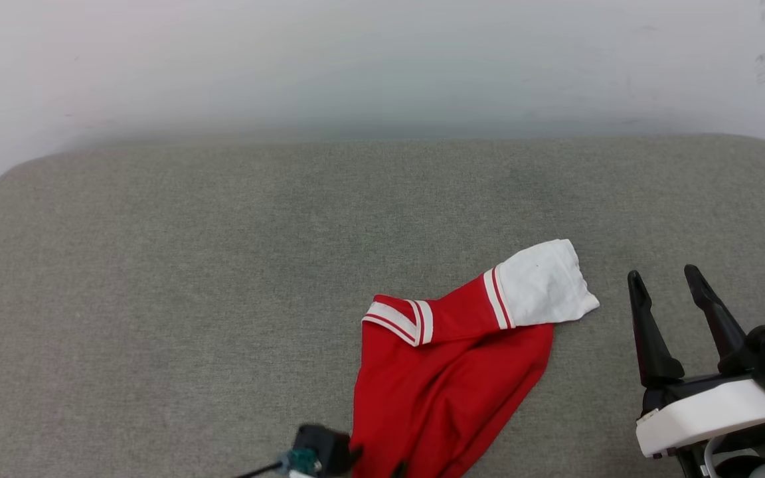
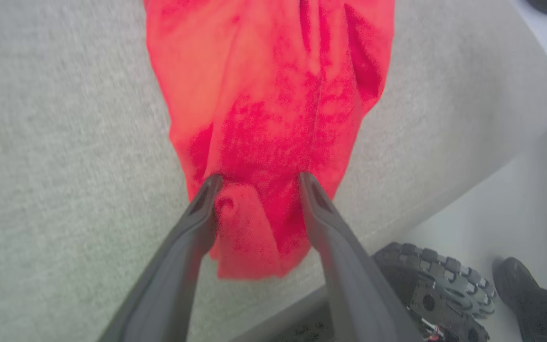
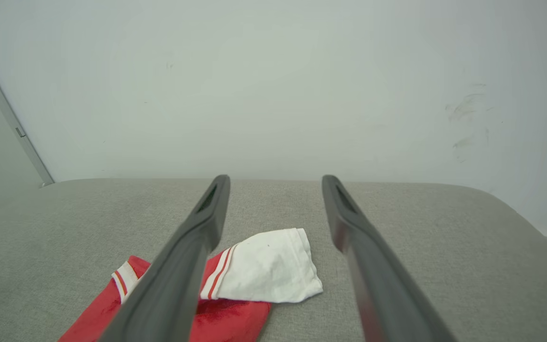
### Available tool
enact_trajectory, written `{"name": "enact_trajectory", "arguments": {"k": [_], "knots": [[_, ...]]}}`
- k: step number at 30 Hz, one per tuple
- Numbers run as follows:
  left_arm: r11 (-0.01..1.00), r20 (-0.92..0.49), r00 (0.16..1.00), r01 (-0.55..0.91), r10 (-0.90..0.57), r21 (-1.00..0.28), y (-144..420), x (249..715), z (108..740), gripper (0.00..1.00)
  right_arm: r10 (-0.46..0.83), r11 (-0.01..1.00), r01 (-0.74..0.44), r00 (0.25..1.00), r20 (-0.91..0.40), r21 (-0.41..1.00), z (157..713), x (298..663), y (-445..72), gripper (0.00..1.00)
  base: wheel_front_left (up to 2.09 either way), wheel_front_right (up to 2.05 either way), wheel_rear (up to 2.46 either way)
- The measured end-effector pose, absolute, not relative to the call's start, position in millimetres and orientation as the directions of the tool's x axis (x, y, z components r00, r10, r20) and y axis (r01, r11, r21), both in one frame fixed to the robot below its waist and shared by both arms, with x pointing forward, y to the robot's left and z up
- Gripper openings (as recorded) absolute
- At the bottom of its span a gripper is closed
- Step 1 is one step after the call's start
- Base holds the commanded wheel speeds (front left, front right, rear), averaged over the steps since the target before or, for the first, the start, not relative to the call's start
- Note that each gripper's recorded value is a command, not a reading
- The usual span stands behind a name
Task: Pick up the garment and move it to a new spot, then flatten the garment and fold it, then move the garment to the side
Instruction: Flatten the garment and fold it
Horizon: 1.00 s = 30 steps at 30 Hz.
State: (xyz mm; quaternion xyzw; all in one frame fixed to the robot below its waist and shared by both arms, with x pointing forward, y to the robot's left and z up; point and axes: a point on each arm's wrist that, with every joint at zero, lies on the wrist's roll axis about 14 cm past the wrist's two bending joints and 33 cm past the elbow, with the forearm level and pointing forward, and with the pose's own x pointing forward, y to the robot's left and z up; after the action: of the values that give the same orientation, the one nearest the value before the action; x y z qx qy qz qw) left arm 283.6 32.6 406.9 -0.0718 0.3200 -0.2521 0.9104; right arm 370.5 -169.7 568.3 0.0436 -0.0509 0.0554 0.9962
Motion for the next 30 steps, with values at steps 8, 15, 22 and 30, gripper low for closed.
{"name": "enact_trajectory", "arguments": {"k": [8, 15, 22, 30], "knots": [[0.918, -0.232, 0.891, 0.357, -0.39, -0.174, 62, 352, 484, 1.0, 0.106, 0.99, -0.115, 0.988, 0.114, 0.078, 573, 368, -170, 1.0, 0.0, 0.0, 0.0], [0.943, -0.217, 0.918, 0.314, -0.331, -0.108, 88, 398, 498, 1.0, 0.094, 0.992, -0.102, 0.991, 0.096, 0.075, 567, 372, -174, 1.0, 0.0, 0.0, 0.0], [0.905, -0.377, 0.825, 0.414, -0.42, -0.101, 72, 434, 469, 1.0, 0.058, 0.995, -0.062, 0.997, 0.056, 0.076, 552, 385, -186, 1.0, 0.0, 0.0, 0.0], [0.831, -0.626, 0.613, 0.547, -0.482, -0.103, 46, 439, 408, 1.0, 0.014, 0.996, -0.013, 1.0, -0.004, 0.084, 528, 395, -201, 1.0, 0.0, 0.0, 0.0]]}}
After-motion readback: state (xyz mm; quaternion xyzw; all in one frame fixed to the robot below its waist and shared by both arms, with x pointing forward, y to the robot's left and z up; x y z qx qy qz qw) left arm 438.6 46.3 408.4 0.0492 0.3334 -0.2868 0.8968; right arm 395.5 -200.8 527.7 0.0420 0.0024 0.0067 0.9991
